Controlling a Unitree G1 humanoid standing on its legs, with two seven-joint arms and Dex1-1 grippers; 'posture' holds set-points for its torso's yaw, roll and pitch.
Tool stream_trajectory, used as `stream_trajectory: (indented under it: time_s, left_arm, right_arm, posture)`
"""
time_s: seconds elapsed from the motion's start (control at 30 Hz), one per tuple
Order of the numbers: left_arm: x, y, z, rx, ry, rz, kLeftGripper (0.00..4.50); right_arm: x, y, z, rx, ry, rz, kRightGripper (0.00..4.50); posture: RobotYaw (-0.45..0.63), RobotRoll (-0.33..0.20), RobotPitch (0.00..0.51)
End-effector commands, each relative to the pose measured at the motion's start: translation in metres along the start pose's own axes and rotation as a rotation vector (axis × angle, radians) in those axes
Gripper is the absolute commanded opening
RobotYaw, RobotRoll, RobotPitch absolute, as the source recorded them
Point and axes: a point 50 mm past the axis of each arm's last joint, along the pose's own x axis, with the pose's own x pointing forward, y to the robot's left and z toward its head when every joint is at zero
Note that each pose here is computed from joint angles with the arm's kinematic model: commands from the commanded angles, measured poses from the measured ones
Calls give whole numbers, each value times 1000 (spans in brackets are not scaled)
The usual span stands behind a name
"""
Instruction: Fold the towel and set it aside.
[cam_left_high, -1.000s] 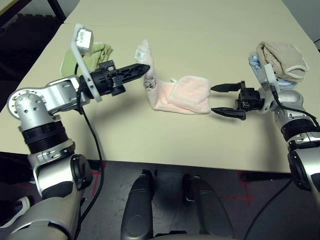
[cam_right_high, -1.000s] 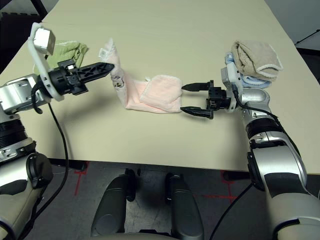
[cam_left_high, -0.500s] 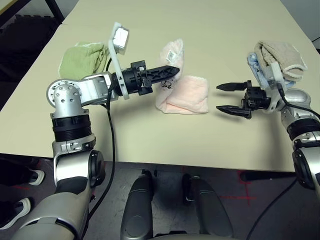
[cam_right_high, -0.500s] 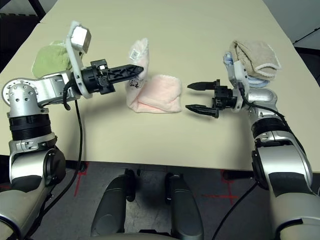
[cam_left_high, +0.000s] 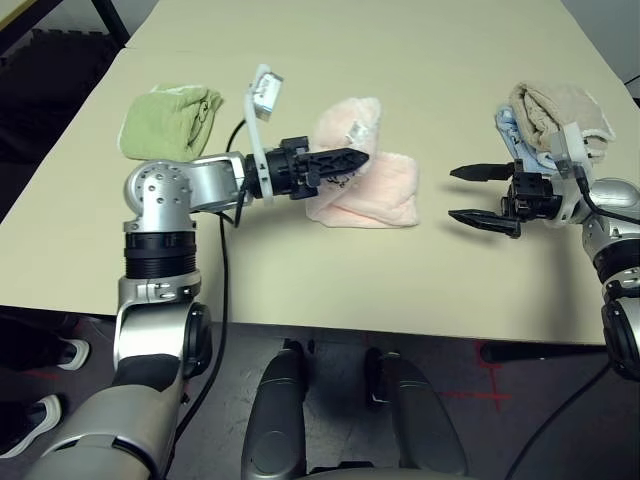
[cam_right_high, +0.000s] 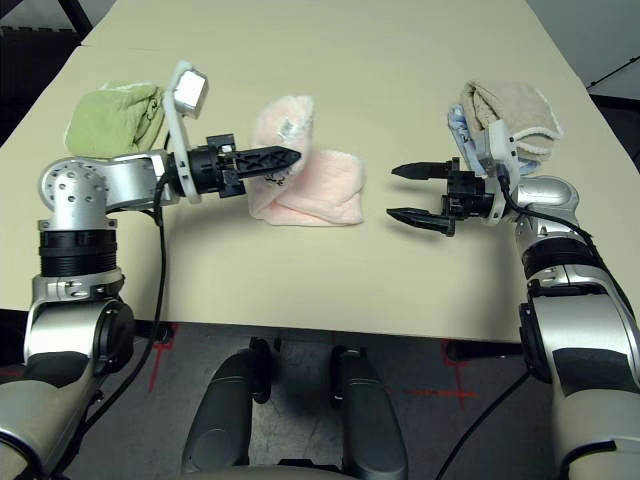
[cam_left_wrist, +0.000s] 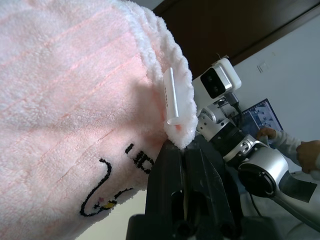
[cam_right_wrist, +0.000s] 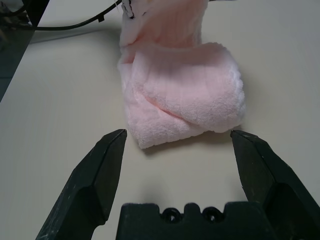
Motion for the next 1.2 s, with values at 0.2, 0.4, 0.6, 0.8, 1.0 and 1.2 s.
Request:
stream_trajectory:
  time_s: [0.2, 0.4, 0.6, 0.8, 1.0, 1.2]
  left_arm:
    - [17, 14, -18, 10, 85, 52, 47]
    - [26, 24, -25, 41, 124, 97, 47]
    - [37, 26, -30, 53, 148, 85, 47]
    - [42, 27, -36, 65, 190, 86, 47]
    - [41, 41, -43, 125, 235, 174, 47]
    - [47, 48, -48, 219, 272, 239, 1003]
  right_arm:
    - [-1, 1, -3, -2, 1, -3, 4500]
    - [0, 1, -3, -5, 8, -1, 4500]
    - [2, 1, -2, -10, 11, 5, 4500]
    - [3, 1, -2, -13, 14, 9, 4500]
    - [4, 1, -2, -15, 10, 12, 4500]
    - [7, 0, -1, -19, 9, 18, 4500]
  posture:
    - [9, 0, 200]
    - [9, 0, 198]
    - [1, 0, 196]
    - [-6, 0, 194]
    - [-6, 0, 194]
    - [0, 0, 195]
